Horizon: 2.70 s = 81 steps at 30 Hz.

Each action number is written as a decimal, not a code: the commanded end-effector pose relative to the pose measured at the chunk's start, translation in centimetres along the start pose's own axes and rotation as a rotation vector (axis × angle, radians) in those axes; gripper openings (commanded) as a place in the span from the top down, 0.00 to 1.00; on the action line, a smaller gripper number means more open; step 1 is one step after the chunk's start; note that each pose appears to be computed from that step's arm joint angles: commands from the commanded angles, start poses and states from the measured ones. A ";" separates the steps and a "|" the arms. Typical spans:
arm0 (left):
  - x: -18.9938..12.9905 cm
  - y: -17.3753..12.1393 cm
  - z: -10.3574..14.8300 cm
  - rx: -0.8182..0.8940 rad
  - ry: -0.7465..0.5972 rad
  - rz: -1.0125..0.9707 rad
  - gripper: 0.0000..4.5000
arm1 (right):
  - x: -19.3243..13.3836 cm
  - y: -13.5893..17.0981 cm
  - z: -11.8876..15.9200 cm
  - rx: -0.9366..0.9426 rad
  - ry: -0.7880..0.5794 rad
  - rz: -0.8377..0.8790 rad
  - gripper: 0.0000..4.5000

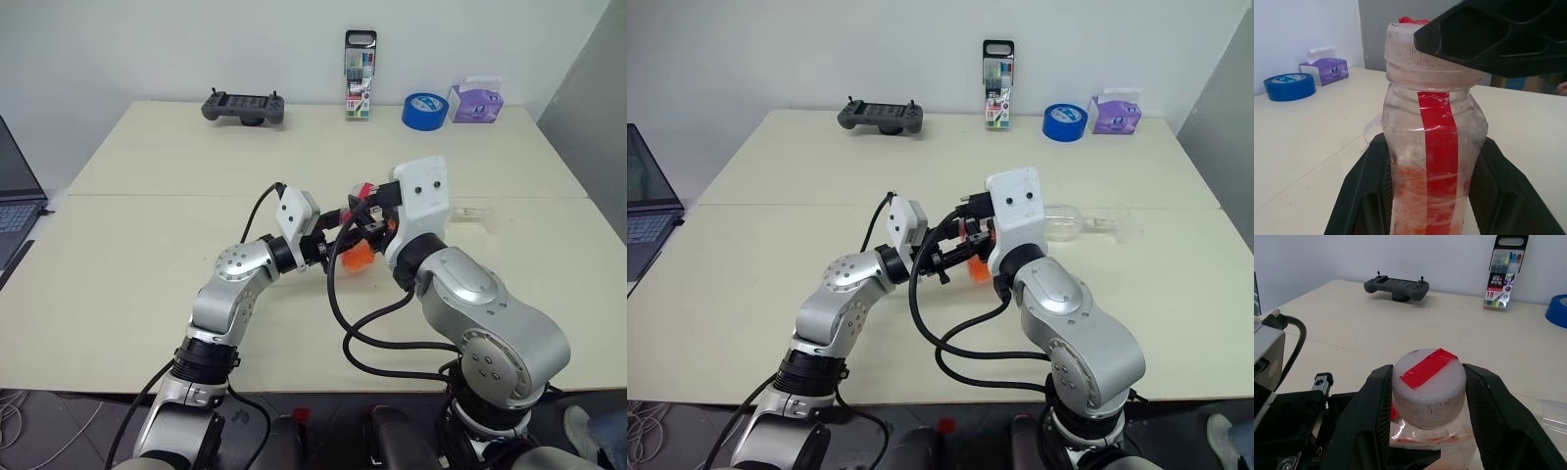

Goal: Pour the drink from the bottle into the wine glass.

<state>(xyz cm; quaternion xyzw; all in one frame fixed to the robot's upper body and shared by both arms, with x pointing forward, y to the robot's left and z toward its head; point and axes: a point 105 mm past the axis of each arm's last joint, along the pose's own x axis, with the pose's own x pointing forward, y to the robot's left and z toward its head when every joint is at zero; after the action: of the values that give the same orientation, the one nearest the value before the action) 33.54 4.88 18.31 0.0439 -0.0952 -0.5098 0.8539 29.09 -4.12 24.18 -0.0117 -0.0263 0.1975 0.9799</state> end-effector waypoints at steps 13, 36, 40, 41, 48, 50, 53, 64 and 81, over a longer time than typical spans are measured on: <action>0.6 -0.9 3.5 0.008 -0.090 -0.043 0.63 | -2.3 0.0 -1.3 -0.114 0.040 0.971 0.59; -0.8 -0.6 2.7 0.066 -0.022 -0.015 0.63 | 0.5 -3.1 2.0 -0.226 -0.082 0.749 0.00; -1.0 -0.5 2.4 0.115 0.011 -0.027 0.63 | 0.2 -2.1 2.2 -0.216 -0.095 0.604 0.00; -1.0 -0.5 2.4 0.128 0.014 -0.027 0.63 | 0.1 -1.9 2.1 -0.207 -0.087 0.578 0.00; -0.9 -0.7 2.2 0.133 -0.001 -0.029 0.63 | 0.0 -0.9 1.7 -0.146 -0.085 0.280 0.00; -0.8 -0.9 2.1 0.130 -0.003 -0.032 0.63 | 0.1 -0.5 1.6 -0.144 -0.081 0.246 0.00; -0.7 -0.9 1.9 0.127 -0.003 -0.033 0.63 | 0.5 -0.6 1.6 -0.145 -0.083 0.180 0.00; -0.5 -0.6 1.4 0.121 -0.007 -0.020 0.63 | 2.4 -1.5 2.6 -0.086 -0.108 0.059 0.00; -0.7 -0.1 1.2 0.106 -0.006 -0.008 0.63 | -0.9 -2.3 1.7 -0.125 -0.094 0.180 0.00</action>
<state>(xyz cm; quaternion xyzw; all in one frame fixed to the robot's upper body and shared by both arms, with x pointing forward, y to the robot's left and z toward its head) 33.05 5.30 17.73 0.0858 -0.0882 -0.5097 0.8515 29.72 -6.25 24.25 -0.0712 -0.0431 0.2809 0.9561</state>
